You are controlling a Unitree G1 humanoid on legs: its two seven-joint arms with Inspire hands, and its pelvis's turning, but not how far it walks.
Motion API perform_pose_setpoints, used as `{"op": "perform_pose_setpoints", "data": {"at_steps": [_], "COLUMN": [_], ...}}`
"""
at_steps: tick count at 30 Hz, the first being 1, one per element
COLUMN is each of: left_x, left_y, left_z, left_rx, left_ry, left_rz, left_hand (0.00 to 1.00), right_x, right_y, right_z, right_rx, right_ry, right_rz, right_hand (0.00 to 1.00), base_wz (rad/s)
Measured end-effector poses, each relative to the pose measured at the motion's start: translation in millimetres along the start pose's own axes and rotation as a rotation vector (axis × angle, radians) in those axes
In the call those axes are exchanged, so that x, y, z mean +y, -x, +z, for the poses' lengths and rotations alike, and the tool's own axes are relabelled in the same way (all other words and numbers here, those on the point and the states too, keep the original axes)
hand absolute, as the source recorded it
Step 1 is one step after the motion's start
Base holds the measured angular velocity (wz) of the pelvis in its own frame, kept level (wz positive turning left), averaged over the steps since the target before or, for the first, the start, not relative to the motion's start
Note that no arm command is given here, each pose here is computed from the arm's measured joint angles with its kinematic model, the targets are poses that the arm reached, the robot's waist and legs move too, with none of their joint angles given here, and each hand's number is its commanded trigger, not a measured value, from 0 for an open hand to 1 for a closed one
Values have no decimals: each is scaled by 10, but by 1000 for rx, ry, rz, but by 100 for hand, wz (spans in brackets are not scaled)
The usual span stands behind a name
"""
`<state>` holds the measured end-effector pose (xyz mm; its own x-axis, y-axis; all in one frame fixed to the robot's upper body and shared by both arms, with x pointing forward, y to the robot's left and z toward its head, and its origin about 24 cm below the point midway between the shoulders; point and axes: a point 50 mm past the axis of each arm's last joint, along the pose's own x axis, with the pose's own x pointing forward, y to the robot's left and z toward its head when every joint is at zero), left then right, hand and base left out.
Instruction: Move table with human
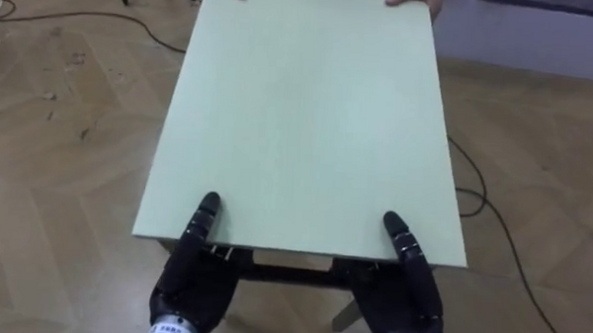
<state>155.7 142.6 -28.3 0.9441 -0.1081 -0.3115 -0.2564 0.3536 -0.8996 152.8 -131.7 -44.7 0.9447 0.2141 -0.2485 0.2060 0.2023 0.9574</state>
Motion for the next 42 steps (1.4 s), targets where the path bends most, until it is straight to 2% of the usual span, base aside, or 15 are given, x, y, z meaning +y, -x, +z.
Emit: {"op": "perform_pose_setpoints", "data": {"at_steps": [6,11,21,28,42], "left_x": [-65,-238,-84,-32,74], "left_y": [-66,-226,-214,-169,-54], "left_z": [-1,-5,-58,-115,-26], "left_rx": [0,11,36,61,24], "left_ry": [6,-19,-26,-69,-66], "left_rz": [-18,-53,3,37,75], "left_hand": [100,100,100,100,100], "right_x": [59,132,-37,-154,-149], "right_y": [-35,-98,9,150,160], "right_z": [32,120,53,31,-138], "right_rx": [-28,-69,-49,-60,-25], "right_ry": [11,17,-2,-42,-32], "right_rz": [26,59,-1,-62,-75], "right_hand": [100,100,100,100,100], "base_wz": [35,8,-9,33,-13]}}
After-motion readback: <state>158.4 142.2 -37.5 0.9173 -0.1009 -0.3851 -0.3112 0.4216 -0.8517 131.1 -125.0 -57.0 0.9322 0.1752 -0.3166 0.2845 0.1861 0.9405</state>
